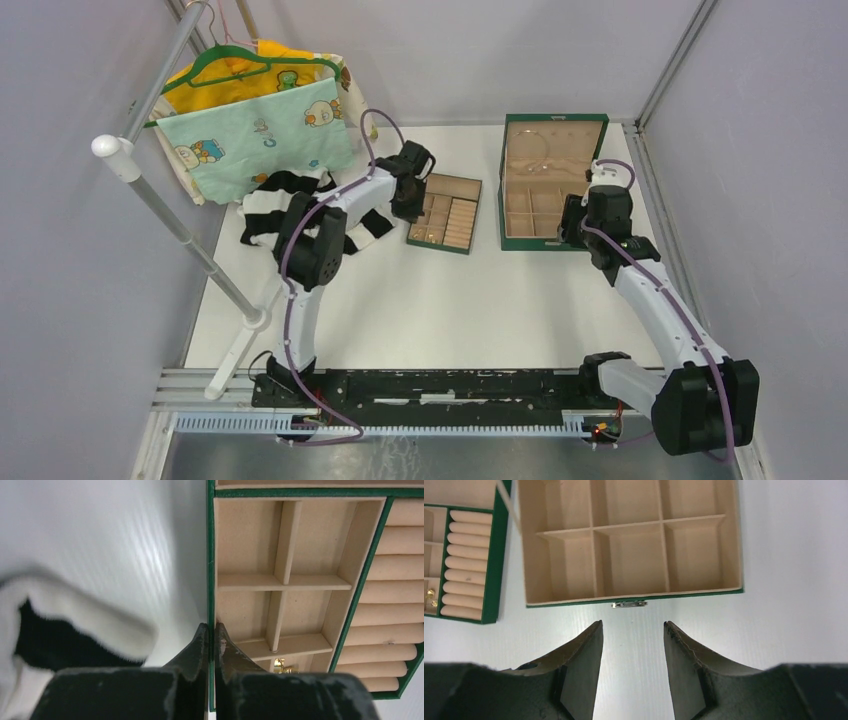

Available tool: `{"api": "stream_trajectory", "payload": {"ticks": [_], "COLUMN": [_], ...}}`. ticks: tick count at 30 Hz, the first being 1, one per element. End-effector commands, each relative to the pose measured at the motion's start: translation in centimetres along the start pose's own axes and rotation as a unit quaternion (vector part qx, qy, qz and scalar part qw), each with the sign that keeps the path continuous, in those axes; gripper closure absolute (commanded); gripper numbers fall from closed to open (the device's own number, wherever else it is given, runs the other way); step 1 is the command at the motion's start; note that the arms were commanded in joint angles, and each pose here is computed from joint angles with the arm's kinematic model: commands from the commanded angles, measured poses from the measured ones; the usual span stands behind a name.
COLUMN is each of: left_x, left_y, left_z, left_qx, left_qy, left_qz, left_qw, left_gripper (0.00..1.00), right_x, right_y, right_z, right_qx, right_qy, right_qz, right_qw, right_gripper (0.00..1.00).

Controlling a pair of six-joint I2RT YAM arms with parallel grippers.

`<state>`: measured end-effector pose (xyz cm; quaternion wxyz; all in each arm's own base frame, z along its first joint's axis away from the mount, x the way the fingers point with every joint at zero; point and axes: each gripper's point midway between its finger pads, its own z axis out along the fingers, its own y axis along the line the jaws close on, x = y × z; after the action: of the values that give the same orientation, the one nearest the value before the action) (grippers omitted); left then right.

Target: Organize the mixed jewelry

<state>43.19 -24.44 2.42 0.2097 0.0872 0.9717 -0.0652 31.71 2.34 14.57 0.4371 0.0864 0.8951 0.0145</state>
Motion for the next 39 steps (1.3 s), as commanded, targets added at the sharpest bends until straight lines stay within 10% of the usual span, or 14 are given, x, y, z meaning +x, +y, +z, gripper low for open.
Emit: {"api": "stream_trajectory", "payload": {"ticks": [1, 14, 23, 39], "left_x": [2.5, 14.3, 12.2, 4.7], "left_y": [-0.2, -3.0, -2.4, 2.9], "left_z": [-4.9, -8.9, -9.9, -14.8], "left_qx": [0.029, 0.044, -0.003, 0.058], "left_qy": [-0.009, 0.039, 0.005, -0.077], "left_qz": [0.053, 0.227, 0.223, 0.006], "left_qw": [0.998, 0.972, 0.975, 0.995], "left_gripper": [0.98, 0.98, 0.53, 0.51], "right_x": [-0.9, 2.8, 6.5, 12.0], "right_y": [4.1, 17.2, 17.7, 17.1], "right_z": [-0.1, 0.2, 4.2, 7.3], "right_qx": [-0.114, -0.290, -0.269, -0.244], "right_qy": [-0.008, 0.025, 0.110, 0.172], "right_qz": [-0.041, -0.258, -0.317, -0.356], "right_qw": [0.993, 0.921, 0.903, 0.886], "right_gripper": [0.46, 0.35, 0.35, 0.50]}}
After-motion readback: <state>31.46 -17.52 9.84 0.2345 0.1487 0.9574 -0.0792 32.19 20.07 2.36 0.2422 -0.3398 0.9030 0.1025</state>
